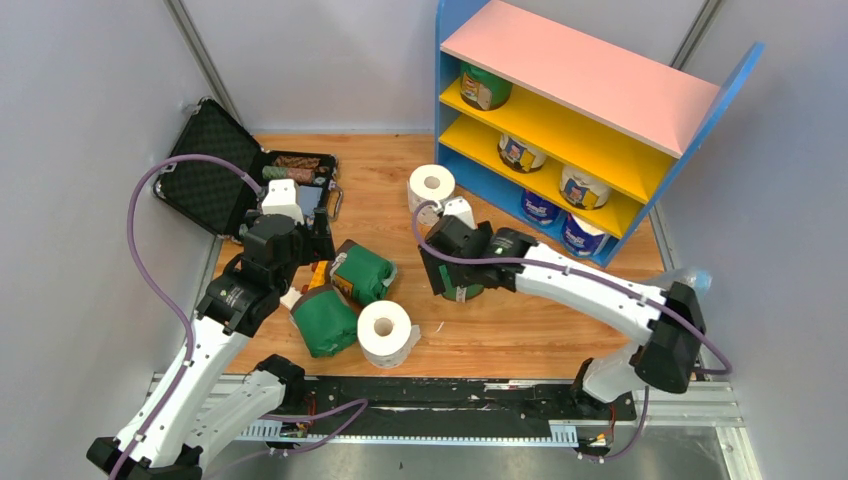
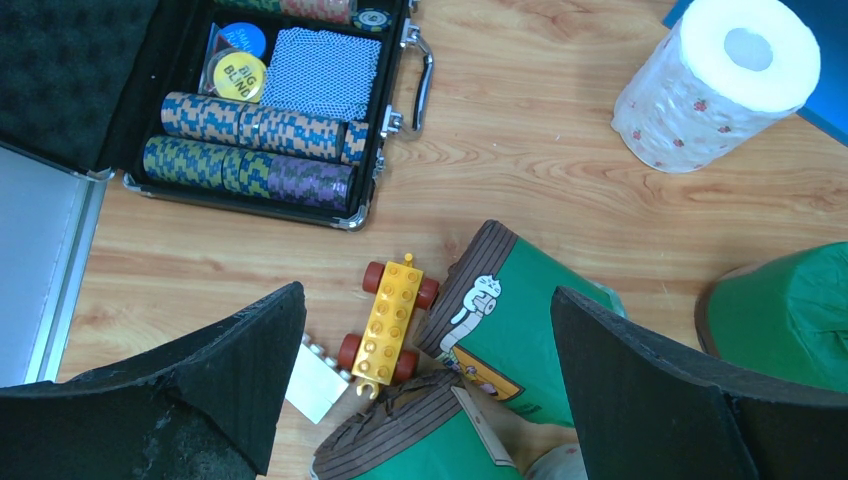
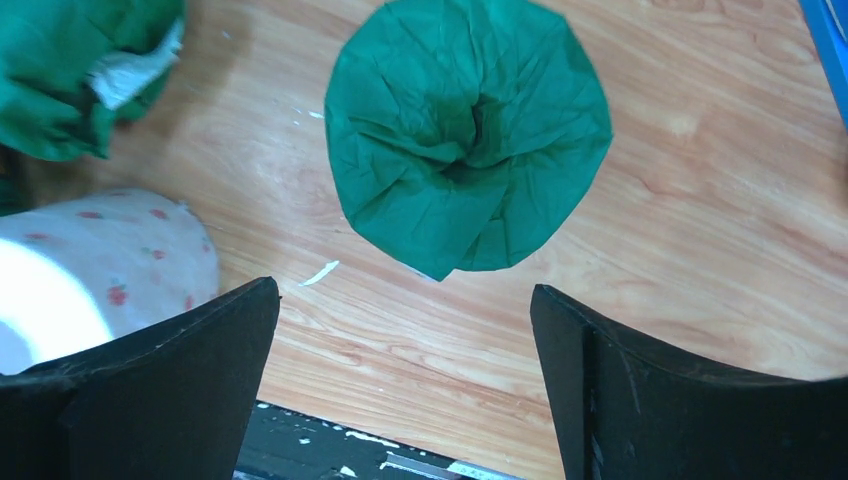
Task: Place and organize the paper towels onto the shelf
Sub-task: Adjust the paper towel at the center of the board.
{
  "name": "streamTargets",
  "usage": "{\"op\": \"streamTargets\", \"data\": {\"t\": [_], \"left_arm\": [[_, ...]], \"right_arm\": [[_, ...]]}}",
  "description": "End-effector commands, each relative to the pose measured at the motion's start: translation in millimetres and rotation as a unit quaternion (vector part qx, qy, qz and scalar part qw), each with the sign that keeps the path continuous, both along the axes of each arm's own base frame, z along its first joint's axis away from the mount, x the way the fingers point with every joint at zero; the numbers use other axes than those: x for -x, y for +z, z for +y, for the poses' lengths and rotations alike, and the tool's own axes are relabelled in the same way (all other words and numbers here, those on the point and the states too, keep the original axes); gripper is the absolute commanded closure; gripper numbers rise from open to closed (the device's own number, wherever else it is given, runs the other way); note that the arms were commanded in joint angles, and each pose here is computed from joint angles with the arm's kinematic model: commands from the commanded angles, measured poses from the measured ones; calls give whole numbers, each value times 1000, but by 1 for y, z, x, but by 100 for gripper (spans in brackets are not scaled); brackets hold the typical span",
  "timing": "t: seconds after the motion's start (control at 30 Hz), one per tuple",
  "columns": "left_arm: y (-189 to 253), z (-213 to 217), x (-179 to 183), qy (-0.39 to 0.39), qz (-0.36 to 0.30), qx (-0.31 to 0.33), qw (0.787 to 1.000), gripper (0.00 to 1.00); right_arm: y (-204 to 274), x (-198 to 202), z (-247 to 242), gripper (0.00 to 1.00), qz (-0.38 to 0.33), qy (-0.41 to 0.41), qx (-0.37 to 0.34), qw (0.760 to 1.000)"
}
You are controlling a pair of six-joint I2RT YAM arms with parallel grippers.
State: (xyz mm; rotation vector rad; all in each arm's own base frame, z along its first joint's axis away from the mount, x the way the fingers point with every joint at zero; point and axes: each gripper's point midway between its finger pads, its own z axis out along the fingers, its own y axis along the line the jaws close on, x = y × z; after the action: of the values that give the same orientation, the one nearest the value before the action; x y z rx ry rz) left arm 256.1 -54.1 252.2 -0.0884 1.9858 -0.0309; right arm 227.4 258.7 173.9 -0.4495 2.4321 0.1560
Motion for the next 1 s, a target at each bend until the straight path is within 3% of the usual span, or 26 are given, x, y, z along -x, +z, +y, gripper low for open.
{"op": "streamTargets", "data": {"t": [0.0, 0.13, 0.3, 0.67, 0.83, 0.97], "left_arm": [[8, 2, -2, 2, -17, 2, 1000, 0], [8, 2, -2, 3, -18, 2, 1000, 0], [8, 2, -2, 3, -18, 2, 1000, 0], [8, 3, -1, 4, -19, 2, 1000, 0], [8, 2, -2, 3, -19, 2, 1000, 0], [7, 2, -2, 3, -17, 1, 1000, 0]], "right_arm": [[-14, -1, -8, 0, -14, -67, 64, 996], [-34, 1, -10, 0, 7, -93, 105, 990], [-40, -14, -33, 0, -28, -146, 158, 976], [-30, -52, -135, 0, -55, -258, 223, 939], [-21, -57, -178, 0, -40, -336, 184, 923], [0, -62, -147, 0, -40, -288, 101, 951]]}}
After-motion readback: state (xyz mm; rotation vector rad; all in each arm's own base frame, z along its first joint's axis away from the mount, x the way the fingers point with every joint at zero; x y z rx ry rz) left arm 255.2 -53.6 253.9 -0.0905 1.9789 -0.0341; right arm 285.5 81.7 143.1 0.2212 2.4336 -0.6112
